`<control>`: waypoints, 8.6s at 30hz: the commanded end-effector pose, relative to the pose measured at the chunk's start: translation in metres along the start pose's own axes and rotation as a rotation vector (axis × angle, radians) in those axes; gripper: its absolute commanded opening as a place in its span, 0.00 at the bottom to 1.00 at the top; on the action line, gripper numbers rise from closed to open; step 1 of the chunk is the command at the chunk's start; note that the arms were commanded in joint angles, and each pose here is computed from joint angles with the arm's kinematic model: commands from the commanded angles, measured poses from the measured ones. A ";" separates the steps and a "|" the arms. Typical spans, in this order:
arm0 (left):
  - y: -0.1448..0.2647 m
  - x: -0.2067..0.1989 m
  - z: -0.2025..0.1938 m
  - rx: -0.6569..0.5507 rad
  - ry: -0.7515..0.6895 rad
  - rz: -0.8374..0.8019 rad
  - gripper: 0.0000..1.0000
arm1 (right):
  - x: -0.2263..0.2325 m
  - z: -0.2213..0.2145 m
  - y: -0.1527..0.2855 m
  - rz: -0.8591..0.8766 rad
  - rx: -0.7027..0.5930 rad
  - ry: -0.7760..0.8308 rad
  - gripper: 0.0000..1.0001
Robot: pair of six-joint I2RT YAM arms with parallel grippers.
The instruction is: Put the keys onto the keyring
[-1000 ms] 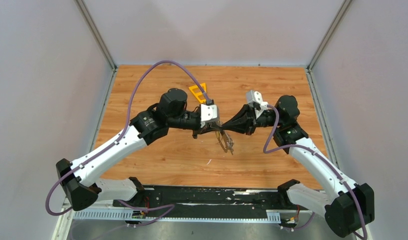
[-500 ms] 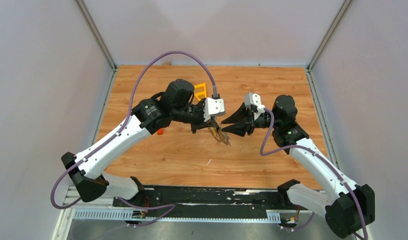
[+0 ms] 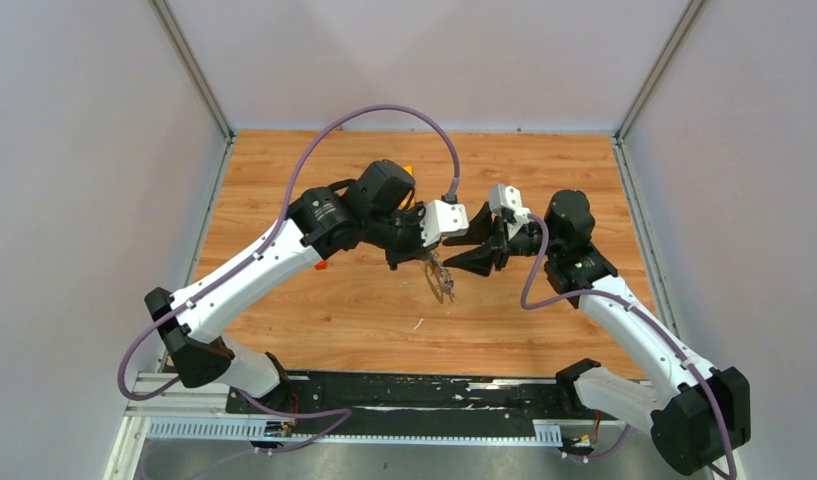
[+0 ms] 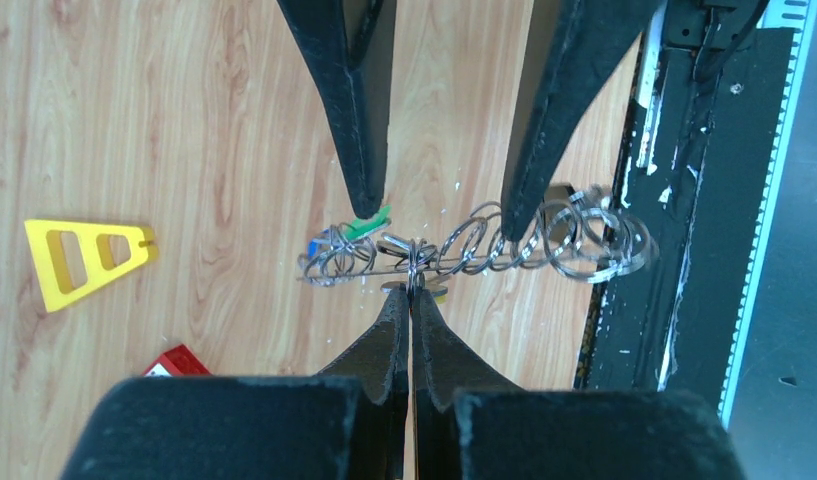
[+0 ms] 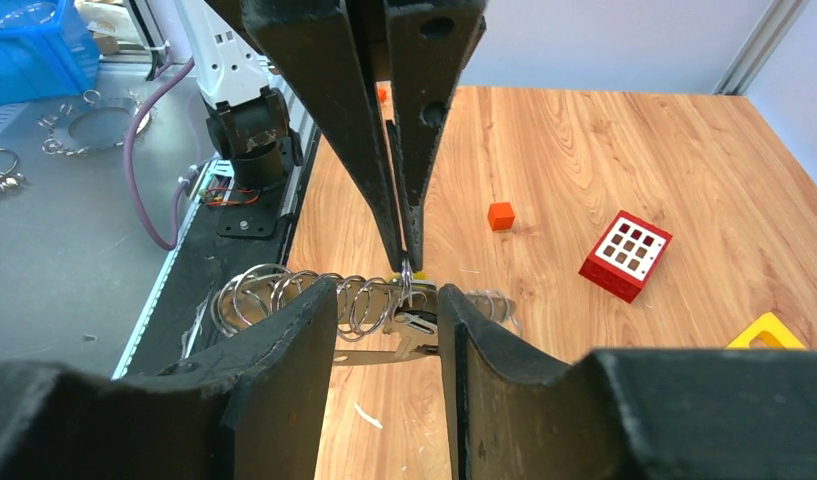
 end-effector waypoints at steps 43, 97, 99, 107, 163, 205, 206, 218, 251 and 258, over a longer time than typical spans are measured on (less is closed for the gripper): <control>-0.006 -0.012 0.018 -0.049 0.040 -0.032 0.00 | -0.003 -0.002 -0.017 0.029 -0.003 0.001 0.08; 0.002 -0.008 0.017 -0.272 -0.112 0.032 0.22 | 0.004 0.030 -0.001 0.035 -0.044 0.041 0.00; -0.001 -0.008 0.018 -0.272 -0.108 0.025 0.19 | 0.005 0.030 -0.001 0.036 -0.045 0.042 0.00; -0.005 -0.010 0.014 -0.259 -0.097 0.007 0.02 | 0.005 0.032 0.001 0.028 -0.047 0.047 0.00; -0.002 -0.017 0.026 -0.351 -0.221 -0.041 0.33 | 0.003 0.029 0.003 0.019 -0.043 0.042 0.00; -0.009 -0.014 0.017 -0.286 -0.164 -0.035 0.00 | -0.002 0.023 0.005 -0.029 -0.020 0.072 0.00; -0.007 -0.013 0.017 -0.277 -0.164 -0.030 0.00 | -0.003 0.022 0.006 -0.038 -0.014 0.079 0.00; -0.003 -0.004 0.004 -0.115 -0.170 0.004 0.00 | -0.004 0.011 0.006 -0.036 0.013 0.110 0.13; 0.001 0.009 0.012 0.060 0.112 0.086 0.00 | 0.006 -0.015 -0.014 0.044 0.033 0.069 0.04; 0.001 0.002 0.002 0.168 0.127 0.026 0.00 | -0.001 -0.012 -0.011 -0.023 0.055 0.096 0.24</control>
Point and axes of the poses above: each gripper's point midway between its finger pads, its own y axis back along the fingers, its own x axis along the line the jaws close on, z = x × y, the point moved 4 cm from there along y, back along the fingers, and after that the axes turned 6 degrees about y, right-handed, at the moved point
